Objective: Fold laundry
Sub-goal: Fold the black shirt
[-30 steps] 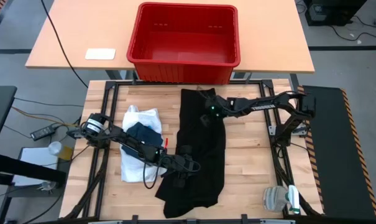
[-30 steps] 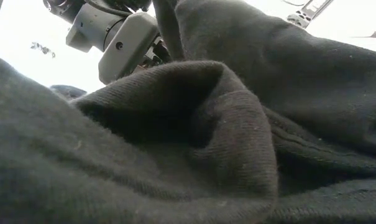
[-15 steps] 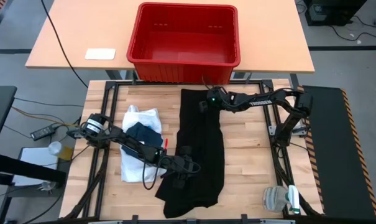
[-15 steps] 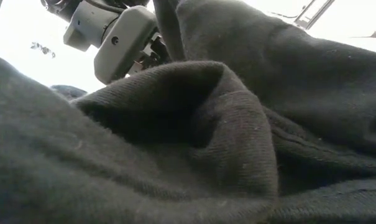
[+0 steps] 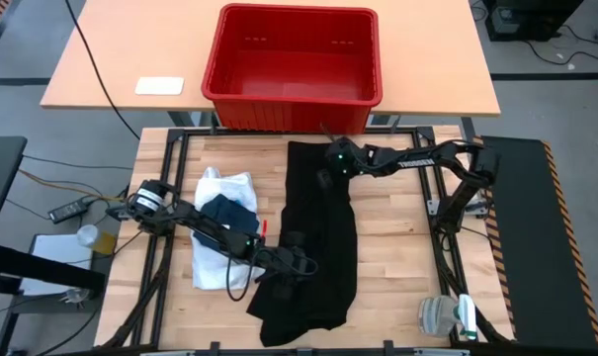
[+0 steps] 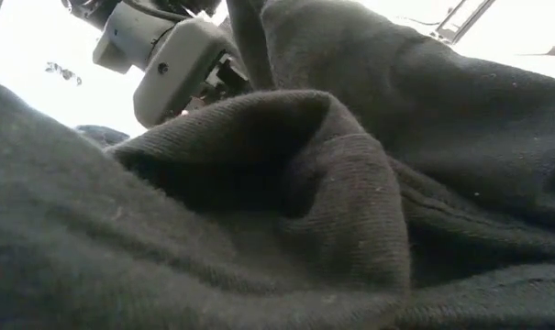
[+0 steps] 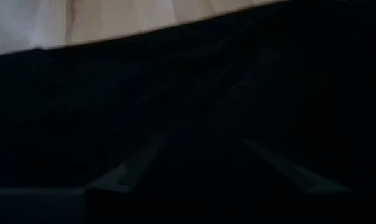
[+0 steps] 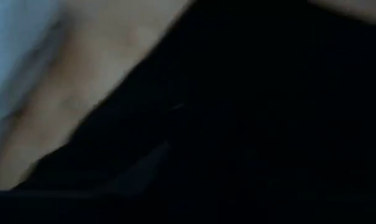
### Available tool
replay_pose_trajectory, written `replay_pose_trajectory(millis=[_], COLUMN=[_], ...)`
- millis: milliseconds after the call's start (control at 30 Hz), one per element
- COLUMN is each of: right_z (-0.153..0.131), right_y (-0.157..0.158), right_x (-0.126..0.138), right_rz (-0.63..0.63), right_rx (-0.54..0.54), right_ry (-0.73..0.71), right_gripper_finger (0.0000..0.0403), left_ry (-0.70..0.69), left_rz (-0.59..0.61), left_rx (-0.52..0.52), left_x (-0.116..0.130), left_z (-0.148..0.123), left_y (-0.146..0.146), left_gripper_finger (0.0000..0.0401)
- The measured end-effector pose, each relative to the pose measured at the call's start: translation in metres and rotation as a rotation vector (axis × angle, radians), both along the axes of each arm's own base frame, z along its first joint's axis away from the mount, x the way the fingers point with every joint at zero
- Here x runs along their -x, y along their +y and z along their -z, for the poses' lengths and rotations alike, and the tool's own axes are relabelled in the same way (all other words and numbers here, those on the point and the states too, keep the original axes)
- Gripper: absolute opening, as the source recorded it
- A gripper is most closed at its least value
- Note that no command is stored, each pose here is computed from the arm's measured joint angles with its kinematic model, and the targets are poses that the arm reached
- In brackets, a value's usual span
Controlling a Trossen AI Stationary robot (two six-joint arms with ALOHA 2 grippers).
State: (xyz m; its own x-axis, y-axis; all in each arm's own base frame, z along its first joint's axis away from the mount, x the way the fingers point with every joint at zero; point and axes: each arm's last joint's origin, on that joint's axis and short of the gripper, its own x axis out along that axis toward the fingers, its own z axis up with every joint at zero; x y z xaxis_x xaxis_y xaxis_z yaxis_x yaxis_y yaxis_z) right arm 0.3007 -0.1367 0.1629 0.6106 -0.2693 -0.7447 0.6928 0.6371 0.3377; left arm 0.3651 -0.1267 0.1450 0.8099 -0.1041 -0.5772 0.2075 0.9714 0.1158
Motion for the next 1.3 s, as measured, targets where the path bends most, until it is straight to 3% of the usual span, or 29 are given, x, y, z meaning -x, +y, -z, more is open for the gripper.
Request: replay_pose_trajectory(millis=[133,233,367,467,600,700,967,1167,1300], right_z=[-0.022,-0.040,-0.047,-0.037,-0.015,-0.001,0.025,0.034,0.031], right_y=[0.004,0.005,0.014,0.036,0.071,0.094,0.131,0.132,0.123], right_x=[0.007,0.016,0.023,0.020,0.020,0.025,0.039,0.046,0.045], right_rz=[-0.112,-0.071,-0.059,-0.140,-0.217,-0.269,-0.419,-0.347,-0.325], right_rx=[-0.057,0.050,0.100,0.090,0.083,0.090,0.172,0.229,0.287], right_ry=[-0.081,-0.063,-0.005,-0.002,-0.001,-0.027,-0.213,-0.195,-0.214], right_gripper_finger=[0.0236,0.0250,0.0248,0.0240,0.0228,0.0219,0.0204,0.0201,0.0200], left_ry=[0.034,0.006,-0.074,-0.036,0.054,0.075,0.088,0.144,0.126], left_rz=[-0.007,-0.010,-0.139,-0.260,-0.358,-0.426,-0.399,-0.320,-0.230], left_rx=[-0.003,-0.015,-0.215,-0.306,-0.242,-0.253,-0.190,-0.257,-0.335], left_x=[0.013,0.025,0.025,0.015,0.004,0.000,-0.005,-0.009,-0.007], left_z=[-0.028,-0.057,-0.075,-0.068,-0.046,-0.033,-0.015,-0.045,-0.037], left_y=[0.005,0.011,0.032,0.070,0.132,0.171,0.234,0.264,0.295], left_gripper_finger=[0.0229,0.0232,0.0233,0.0233,0.0233,0.0233,0.0233,0.0216,0.0197])
